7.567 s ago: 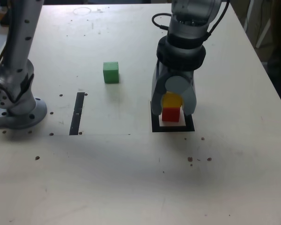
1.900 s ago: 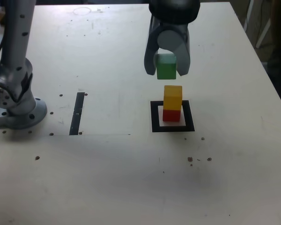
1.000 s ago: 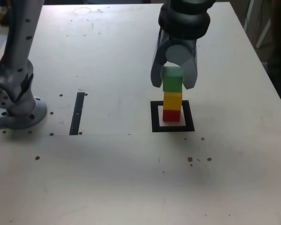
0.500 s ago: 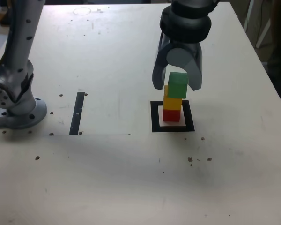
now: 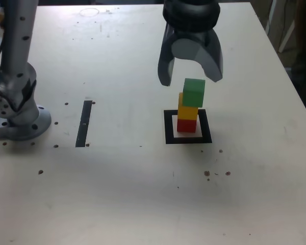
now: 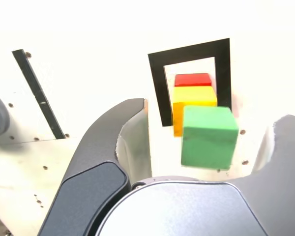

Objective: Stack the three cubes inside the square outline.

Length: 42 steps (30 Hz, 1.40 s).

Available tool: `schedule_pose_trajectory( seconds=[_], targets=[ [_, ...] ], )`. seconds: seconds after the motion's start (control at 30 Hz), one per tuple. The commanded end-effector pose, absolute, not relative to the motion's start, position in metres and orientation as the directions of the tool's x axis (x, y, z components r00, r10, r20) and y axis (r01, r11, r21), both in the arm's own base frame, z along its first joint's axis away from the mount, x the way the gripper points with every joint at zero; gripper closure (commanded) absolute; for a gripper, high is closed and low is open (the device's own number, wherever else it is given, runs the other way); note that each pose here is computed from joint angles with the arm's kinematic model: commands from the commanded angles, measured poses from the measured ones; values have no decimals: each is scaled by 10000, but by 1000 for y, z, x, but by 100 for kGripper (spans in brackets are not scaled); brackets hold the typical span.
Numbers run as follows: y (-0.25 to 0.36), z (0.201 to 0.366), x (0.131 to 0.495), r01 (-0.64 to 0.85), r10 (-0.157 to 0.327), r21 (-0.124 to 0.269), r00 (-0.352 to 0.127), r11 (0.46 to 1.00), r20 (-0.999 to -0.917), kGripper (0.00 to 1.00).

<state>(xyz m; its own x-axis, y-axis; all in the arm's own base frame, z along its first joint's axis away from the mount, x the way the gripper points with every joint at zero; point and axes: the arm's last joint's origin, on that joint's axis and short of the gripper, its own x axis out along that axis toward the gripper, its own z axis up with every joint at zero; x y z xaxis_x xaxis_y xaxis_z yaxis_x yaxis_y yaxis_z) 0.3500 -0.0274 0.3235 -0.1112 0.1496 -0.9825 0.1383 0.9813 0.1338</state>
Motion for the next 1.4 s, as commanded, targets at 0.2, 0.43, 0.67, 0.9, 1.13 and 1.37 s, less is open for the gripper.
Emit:
schedule_pose_trajectory(
  seconds=[0.2, 0.43, 0.67, 0.9, 1.13, 1.37],
  targets=[
    [-22, 341, 300, 1219, 1674, 1531, -1175, 9807, -9789, 1],
    [-16, 333, 247, 780, 1976, 1877, -1473, 9791, -9692, 1],
    [-11, 292, 197, 271, 1944, 1927, -1766, 9809, -9649, 1],
    [-9, 258, 160, -131, 1710, 1769, -1948, 9841, -9658, 1],
    [-8, 230, 135, -402, 1429, 1547, -2128, 9871, -9666, 1],
    [-8, 224, 132, -464, 1339, 1468, -2121, 9881, -9680, 1]
  ],
)
